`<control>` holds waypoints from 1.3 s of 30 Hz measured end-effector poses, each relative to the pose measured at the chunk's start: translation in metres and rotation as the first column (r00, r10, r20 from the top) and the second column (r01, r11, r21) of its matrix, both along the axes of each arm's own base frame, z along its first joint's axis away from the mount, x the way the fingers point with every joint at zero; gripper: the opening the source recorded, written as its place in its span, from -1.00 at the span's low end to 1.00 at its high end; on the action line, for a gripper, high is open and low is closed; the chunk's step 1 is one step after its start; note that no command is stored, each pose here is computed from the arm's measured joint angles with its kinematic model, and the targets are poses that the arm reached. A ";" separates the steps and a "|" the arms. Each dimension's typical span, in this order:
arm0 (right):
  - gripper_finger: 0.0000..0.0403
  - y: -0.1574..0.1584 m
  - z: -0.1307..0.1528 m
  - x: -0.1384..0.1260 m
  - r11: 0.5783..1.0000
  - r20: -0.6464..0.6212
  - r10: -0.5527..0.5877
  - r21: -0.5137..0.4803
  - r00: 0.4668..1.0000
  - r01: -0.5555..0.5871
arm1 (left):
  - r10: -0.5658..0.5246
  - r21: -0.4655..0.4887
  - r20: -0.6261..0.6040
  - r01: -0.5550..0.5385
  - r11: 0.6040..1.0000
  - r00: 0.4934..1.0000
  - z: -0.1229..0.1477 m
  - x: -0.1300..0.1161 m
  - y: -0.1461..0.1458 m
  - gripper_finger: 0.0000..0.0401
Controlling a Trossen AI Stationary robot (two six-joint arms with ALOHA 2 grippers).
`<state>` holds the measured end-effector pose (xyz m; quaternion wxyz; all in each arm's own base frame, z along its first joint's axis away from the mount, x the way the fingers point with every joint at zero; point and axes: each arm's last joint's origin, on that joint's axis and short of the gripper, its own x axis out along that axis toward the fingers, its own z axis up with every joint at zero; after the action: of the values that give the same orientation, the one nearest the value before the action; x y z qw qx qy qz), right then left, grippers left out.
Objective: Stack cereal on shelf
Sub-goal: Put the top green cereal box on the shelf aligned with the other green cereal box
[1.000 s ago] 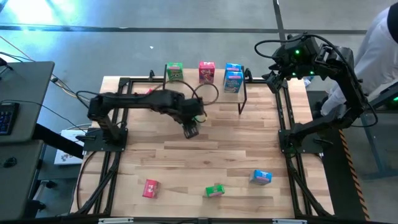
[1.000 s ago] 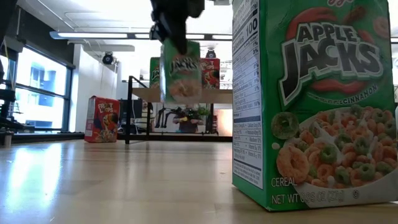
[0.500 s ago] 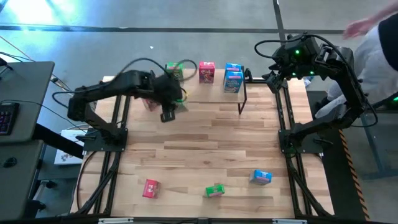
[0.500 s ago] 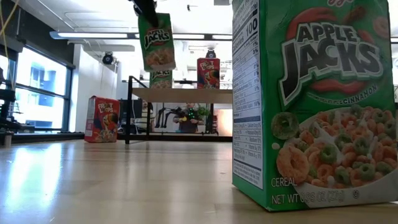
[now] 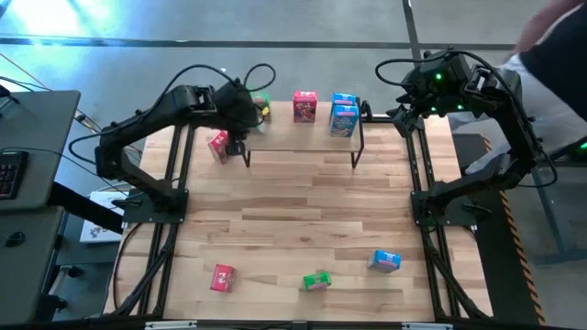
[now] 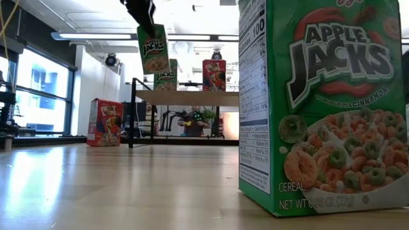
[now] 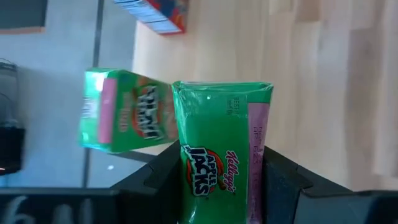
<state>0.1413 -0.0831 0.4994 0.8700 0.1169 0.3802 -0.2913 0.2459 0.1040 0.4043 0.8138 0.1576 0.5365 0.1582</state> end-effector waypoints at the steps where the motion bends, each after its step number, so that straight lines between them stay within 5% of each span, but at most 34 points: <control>1: 0.12 0.000 0.000 0.000 1.000 0.000 0.000 0.000 1.000 0.000 | -0.008 0.012 -0.009 0.008 1.000 1.000 0.000 -0.001 0.003 -0.24; 10: 0.12 0.000 0.000 0.000 1.000 0.000 0.000 0.000 1.000 0.000 | -0.024 0.044 0.015 0.023 0.999 1.000 0.000 0.003 0.019 -0.24; 39: 0.12 0.000 0.000 0.000 1.000 0.000 0.000 0.000 1.000 0.000 | -0.056 -0.060 -0.074 0.052 0.997 0.996 -0.030 0.021 0.048 -0.24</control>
<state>0.1414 -0.0832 0.4994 0.8699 0.1169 0.3804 -0.2914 0.2674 0.1517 0.3739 0.8013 0.1541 0.5666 0.1144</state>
